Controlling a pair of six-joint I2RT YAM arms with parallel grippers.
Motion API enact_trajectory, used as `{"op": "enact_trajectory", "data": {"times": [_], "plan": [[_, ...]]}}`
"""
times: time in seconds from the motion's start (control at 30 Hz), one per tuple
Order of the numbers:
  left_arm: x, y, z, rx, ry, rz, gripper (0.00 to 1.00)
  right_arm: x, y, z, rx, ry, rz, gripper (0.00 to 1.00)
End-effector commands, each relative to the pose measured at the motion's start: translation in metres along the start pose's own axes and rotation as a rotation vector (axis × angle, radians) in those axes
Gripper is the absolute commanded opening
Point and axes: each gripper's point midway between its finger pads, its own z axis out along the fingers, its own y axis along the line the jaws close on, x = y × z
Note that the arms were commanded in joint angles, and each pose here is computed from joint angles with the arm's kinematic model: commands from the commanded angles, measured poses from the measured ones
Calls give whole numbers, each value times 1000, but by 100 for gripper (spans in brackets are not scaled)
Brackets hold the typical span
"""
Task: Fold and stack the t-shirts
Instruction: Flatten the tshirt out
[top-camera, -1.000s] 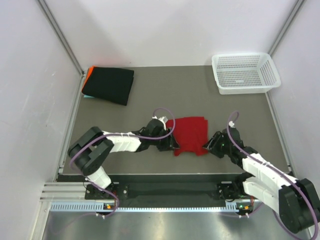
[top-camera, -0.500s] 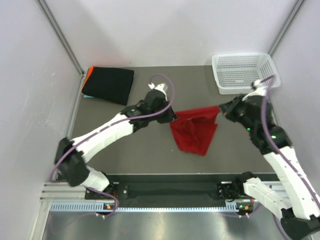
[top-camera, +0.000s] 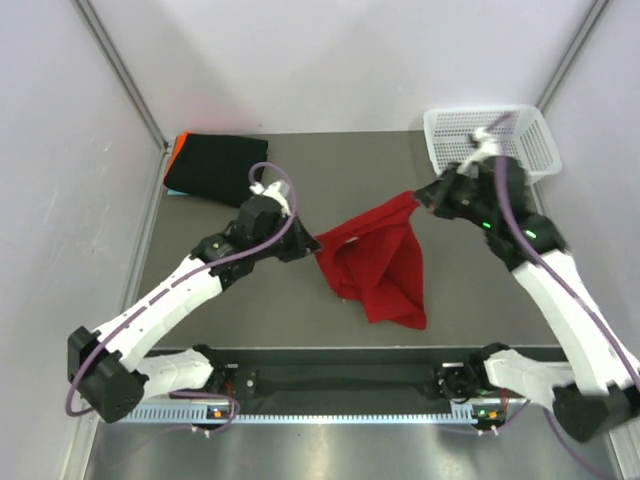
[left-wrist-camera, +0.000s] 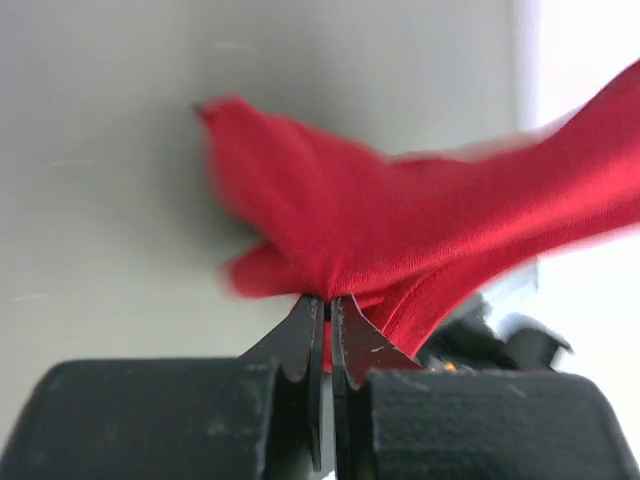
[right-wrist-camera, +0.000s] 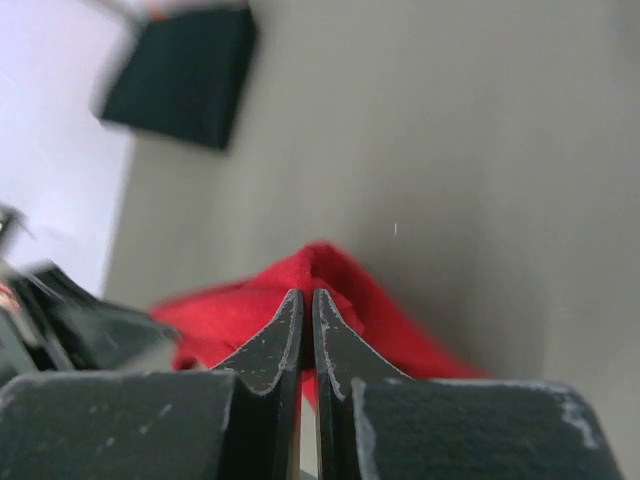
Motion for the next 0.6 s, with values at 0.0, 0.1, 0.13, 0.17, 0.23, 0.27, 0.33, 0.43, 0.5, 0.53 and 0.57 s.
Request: {"op": "enact_trajectory", "data": {"times": [0.0, 0.1, 0.13, 0.17, 0.23, 0.27, 0.33, 0.43, 0.5, 0.53, 0.57], "plan": [[0, 103, 8, -256, 36, -120, 0, 35, 10, 70, -107, 98, -33, 0], [-24, 145, 17, -332, 5, -219, 0, 59, 11, 125, -115, 171, -39, 0], [-34, 151, 26, -320, 8, -250, 0, 49, 19, 136, -131, 154, -40, 0], [-39, 150, 31, -299, 15, -271, 0, 63, 8, 161, -97, 202, -38, 0], [-55, 146, 45, -239, 31, -281, 0, 64, 6, 185, -87, 214, -43, 0], [-61, 157, 46, -305, 13, -269, 0, 65, 5, 207, -80, 228, -50, 0], [-85, 167, 43, -420, -26, -222, 8, 56, 12, 223, -87, 235, -58, 3], [-110, 183, 9, -647, -114, -120, 32, 76, 2, 232, -53, 339, -70, 29], [-112, 153, 7, -598, -133, 21, 38, 74, -6, 215, -6, 339, -83, 38], [-113, 128, 4, -536, -162, 83, 43, 86, -20, 207, 38, 360, -76, 39], [-105, 110, 9, -487, -157, 137, 45, 73, -19, 188, 56, 321, -54, 42]]}}
